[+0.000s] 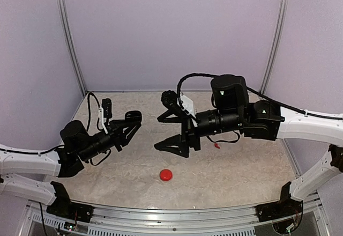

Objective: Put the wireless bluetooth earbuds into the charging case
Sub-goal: Close the charging case with the earbuds, then place the charging case with the earbuds at the center of the board.

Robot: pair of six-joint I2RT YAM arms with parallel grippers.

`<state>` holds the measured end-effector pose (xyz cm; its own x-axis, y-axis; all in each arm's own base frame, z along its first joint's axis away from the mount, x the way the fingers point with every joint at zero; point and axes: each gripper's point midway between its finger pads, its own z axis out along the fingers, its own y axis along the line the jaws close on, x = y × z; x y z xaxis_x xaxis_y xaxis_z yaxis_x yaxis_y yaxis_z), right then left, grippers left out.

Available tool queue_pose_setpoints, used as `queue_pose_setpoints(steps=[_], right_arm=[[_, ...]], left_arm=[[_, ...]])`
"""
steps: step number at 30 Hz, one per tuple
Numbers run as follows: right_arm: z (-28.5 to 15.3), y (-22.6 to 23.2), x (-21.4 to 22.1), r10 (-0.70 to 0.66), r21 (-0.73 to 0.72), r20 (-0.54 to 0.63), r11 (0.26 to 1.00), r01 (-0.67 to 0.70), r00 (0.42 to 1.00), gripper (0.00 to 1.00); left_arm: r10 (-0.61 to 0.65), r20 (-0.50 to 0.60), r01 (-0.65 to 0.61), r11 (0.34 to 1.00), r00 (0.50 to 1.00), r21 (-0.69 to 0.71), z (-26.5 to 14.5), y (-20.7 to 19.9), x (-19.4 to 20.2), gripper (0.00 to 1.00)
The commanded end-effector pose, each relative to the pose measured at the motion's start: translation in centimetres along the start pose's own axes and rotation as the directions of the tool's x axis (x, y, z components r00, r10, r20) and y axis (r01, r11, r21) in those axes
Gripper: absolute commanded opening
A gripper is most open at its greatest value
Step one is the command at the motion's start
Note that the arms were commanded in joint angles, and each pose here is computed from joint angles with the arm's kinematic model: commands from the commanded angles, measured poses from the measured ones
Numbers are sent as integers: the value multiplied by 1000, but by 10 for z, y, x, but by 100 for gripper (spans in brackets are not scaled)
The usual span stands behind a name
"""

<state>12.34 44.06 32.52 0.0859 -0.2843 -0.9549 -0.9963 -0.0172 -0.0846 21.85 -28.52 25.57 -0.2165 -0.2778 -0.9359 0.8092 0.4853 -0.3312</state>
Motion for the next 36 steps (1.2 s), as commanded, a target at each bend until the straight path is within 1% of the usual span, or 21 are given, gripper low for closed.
queue_pose_setpoints(steps=[1,2,3,6,8,12,13,14,15,17,20,21,22,24,25,26,29,36], right_arm=[[-26,-52,-6,35,311,77,949,-58,996,92],[-31,-56,-2,45,346,79,936,-69,996,97],[-35,-61,-3,44,378,98,922,-78,994,99],[-46,-73,4,53,464,109,881,-97,993,99],[-53,-80,8,56,510,108,854,-104,993,99],[-69,-85,16,27,566,149,817,-108,988,99],[-72,-86,21,38,572,154,812,-120,987,99],[-73,-88,26,59,573,155,808,-138,986,100],[-75,-90,30,82,572,156,805,-158,984,99],[-77,-95,39,134,560,153,805,-197,979,99],[-81,-95,46,152,552,160,805,-216,975,100],[-82,-95,48,153,547,164,808,-219,974,100],[-84,-94,49,155,544,168,809,-223,973,100],[-87,-94,50,158,540,173,810,-228,972,100],[-89,-94,51,160,541,175,809,-231,971,99],[-90,-94,52,165,540,175,808,-235,971,100],[-92,-94,55,173,534,179,810,-243,969,99],[-90,-96,61,190,525,171,813,-252,967,99]], left_arm=[[-87,7,86,959,996,-271,5,68,-18,8],[-104,21,105,940,994,-324,3,84,-23,9],[-117,36,122,915,992,-385,0,103,-28,9],[-163,50,167,851,985,-498,-4,151,-38,6],[-194,31,180,821,980,-542,-3,177,-36,4],[-262,-16,194,752,965,-630,0,227,-18,4],[-274,-23,195,740,962,-644,2,236,-16,4],[-303,-44,199,723,952,-661,4,249,-5,4],[-318,-51,207,721,947,-662,8,256,-3,4],[-367,-80,220,704,927,-675,14,275,14,4],[-407,-105,232,692,907,-683,27,295,26,4],[-430,-125,232,683,894,-693,31,303,39,5],[-439,-133,233,682,889,-693,36,307,41,5],[-477,-159,240,670,864,-703,44,320,60,6],[-478,-160,244,674,864,-697,51,323,58,6],[-491,-170,246,670,854,-701,54,328,65,6],[-527,-191,255,658,828,-708,59,336,84,8],[-577,-220,265,637,787,-724,61,344,110,11]])
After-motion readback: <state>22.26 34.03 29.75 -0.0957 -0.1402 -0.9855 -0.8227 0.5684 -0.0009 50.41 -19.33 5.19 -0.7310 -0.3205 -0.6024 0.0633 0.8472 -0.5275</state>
